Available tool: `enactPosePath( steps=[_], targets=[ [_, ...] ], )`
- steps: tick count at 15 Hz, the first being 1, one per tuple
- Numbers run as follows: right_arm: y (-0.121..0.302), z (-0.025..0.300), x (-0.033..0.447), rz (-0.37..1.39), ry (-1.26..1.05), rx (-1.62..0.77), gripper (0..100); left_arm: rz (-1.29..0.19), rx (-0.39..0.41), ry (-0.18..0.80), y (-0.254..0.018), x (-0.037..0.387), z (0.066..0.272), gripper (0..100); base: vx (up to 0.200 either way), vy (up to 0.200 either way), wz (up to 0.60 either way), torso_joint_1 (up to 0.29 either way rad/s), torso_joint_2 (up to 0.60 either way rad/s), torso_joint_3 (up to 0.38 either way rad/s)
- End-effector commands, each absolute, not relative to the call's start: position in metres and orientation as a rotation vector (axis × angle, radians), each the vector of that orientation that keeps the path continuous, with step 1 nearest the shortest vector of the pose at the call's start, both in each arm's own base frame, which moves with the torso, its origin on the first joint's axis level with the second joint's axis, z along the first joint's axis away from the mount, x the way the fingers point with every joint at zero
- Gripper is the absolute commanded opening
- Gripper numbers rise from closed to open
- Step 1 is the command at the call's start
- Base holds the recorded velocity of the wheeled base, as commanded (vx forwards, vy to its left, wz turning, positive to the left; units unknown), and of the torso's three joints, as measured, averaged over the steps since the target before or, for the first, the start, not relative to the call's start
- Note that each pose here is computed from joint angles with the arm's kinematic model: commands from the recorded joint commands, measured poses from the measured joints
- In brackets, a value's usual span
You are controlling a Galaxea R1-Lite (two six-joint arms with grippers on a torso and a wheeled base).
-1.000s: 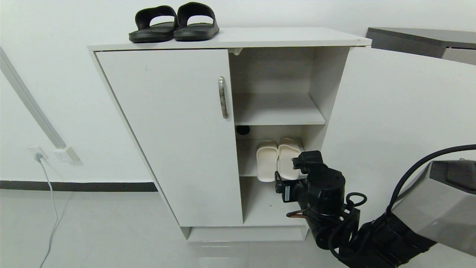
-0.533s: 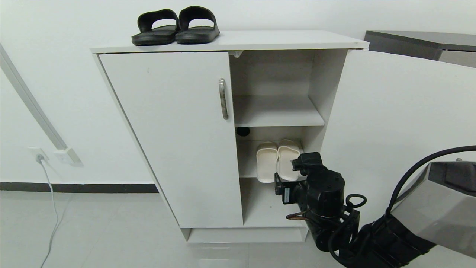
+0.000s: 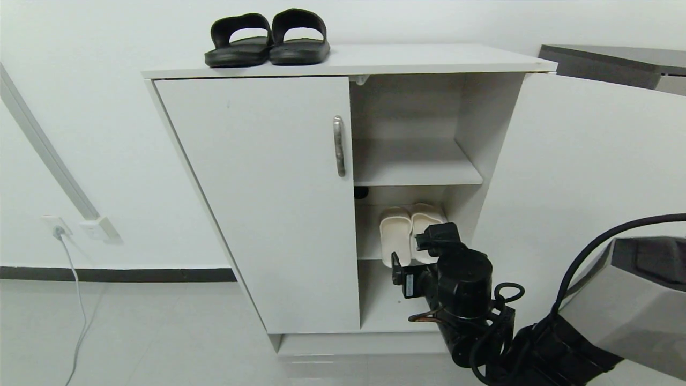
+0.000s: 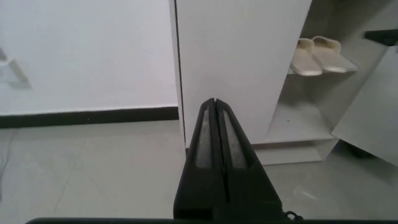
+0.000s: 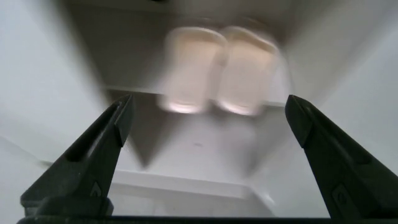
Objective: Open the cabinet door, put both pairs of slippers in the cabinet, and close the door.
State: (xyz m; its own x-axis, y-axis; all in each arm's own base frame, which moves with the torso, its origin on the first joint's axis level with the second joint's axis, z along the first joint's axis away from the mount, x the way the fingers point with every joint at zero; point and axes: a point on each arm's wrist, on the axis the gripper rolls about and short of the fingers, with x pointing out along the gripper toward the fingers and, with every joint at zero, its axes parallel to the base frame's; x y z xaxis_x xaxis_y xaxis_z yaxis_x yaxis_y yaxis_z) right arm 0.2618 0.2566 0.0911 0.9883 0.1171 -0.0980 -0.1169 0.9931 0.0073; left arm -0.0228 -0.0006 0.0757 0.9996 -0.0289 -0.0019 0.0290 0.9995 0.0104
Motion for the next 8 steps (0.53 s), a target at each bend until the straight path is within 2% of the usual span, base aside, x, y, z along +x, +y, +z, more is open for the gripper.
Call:
enactPosePath(
  steps=[1,8],
  targets=[
    [0.2562,0.0880,0.2630,0.113,0.106,-0.006,100,-0.029,0.011,0.003,-0.0006,-0.0228,0.0756,0,0.000,0.200,0.00,-0.002,0.00,0.007],
    [0.2566,0.0887,0.2626,0.118,0.104,-0.008,100,-0.029,0.011,0.003,-0.0006,-0.0228,0.0756,0,0.000,0.200,0.00,0.003,0.00,0.002]
  ],
)
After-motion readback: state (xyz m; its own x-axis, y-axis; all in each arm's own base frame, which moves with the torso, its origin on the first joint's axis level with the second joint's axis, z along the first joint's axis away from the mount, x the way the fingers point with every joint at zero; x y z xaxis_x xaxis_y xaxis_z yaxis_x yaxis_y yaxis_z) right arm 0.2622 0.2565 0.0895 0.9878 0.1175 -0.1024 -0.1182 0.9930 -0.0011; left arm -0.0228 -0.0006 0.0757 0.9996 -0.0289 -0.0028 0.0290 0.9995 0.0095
